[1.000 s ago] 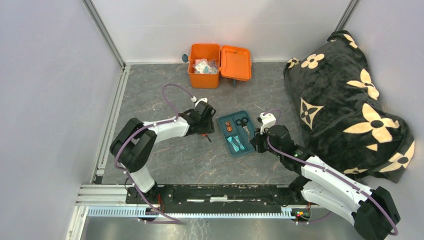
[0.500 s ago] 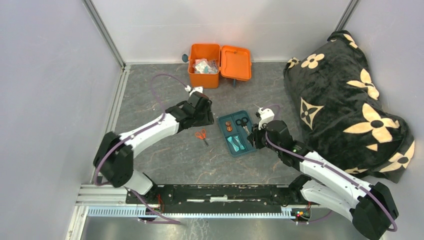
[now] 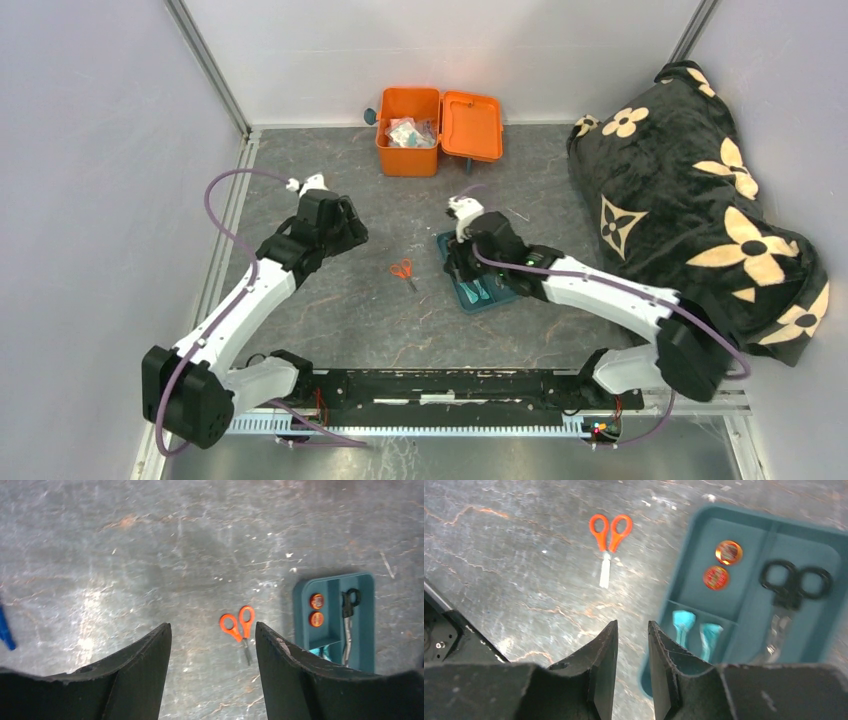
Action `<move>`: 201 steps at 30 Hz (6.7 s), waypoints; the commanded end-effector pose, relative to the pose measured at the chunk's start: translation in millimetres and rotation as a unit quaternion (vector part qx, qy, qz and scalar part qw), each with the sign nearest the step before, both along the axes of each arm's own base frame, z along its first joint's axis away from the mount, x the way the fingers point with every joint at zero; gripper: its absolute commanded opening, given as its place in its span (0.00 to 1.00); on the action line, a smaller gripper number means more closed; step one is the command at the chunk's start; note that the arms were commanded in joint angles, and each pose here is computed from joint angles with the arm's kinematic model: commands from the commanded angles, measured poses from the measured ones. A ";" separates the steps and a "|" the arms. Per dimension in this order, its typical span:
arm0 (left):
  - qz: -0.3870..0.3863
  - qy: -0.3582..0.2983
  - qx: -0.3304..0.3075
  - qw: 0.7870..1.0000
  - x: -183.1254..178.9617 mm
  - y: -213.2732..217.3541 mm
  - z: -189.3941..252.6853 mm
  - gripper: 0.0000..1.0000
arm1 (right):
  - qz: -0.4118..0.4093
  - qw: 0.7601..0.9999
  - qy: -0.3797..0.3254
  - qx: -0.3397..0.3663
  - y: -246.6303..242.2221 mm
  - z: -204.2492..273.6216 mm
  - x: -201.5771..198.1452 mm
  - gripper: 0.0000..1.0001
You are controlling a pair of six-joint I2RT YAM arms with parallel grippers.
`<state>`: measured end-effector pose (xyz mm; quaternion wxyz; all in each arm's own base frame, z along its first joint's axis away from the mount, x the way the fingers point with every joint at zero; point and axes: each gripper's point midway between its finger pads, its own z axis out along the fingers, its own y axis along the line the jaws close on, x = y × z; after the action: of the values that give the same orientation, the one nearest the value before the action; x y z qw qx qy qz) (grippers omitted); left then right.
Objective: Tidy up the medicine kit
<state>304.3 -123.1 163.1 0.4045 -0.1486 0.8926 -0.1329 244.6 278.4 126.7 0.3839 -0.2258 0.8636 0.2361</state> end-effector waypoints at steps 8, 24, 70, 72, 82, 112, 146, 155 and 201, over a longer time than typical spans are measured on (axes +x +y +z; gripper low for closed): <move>0.046 0.011 0.024 0.999 -29.7 44.1 -13.4 0.74 | 0.068 0.992 0.043 -0.096 98.0 -35.2 2.0 0.34; 0.110 -0.022 0.033 0.993 -40.6 71.6 1.9 0.85 | 0.066 0.981 0.062 -0.169 110.6 -84.4 19.7 0.34; 0.120 -0.016 0.031 0.992 -46.3 74.5 -1.9 0.84 | 0.050 0.958 0.059 -0.276 76.2 -134.4 16.1 0.12; 0.121 -0.015 0.031 0.992 -46.9 74.9 -2.7 0.84 | 0.047 0.962 0.047 -0.265 78.5 -124.4 19.3 0.08; 0.105 -0.009 0.018 0.994 -44.9 66.4 -6.4 0.84 | 0.044 0.980 0.005 -0.194 93.8 -76.0 26.7 0.00; 0.017 0.059 -0.103 0.993 -40.4 3.1 -63.9 0.82 | 0.091 0.976 0.063 -0.186 99.4 -106.2 24.9 0.33; -0.061 0.084 -0.187 0.977 -31.2 -43.8 -93.4 0.72 | 0.065 0.995 0.061 -0.052 90.8 -70.6 14.1 0.00; -0.061 0.089 -0.185 0.977 -31.4 -43.6 -98.6 0.70 | 0.016 0.995 0.040 -0.092 80.1 -67.7 44.5 0.25; -0.102 0.128 -0.160 0.973 -35.8 -76.8 -132.3 0.61 | 0.003 0.985 0.145 -0.095 47.1 -146.3 28.2 0.00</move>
<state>259.0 -189.3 29.9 0.2359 -0.1340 0.9192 -0.2855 304.9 351.5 17.0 0.3035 -0.2555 0.9023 0.1685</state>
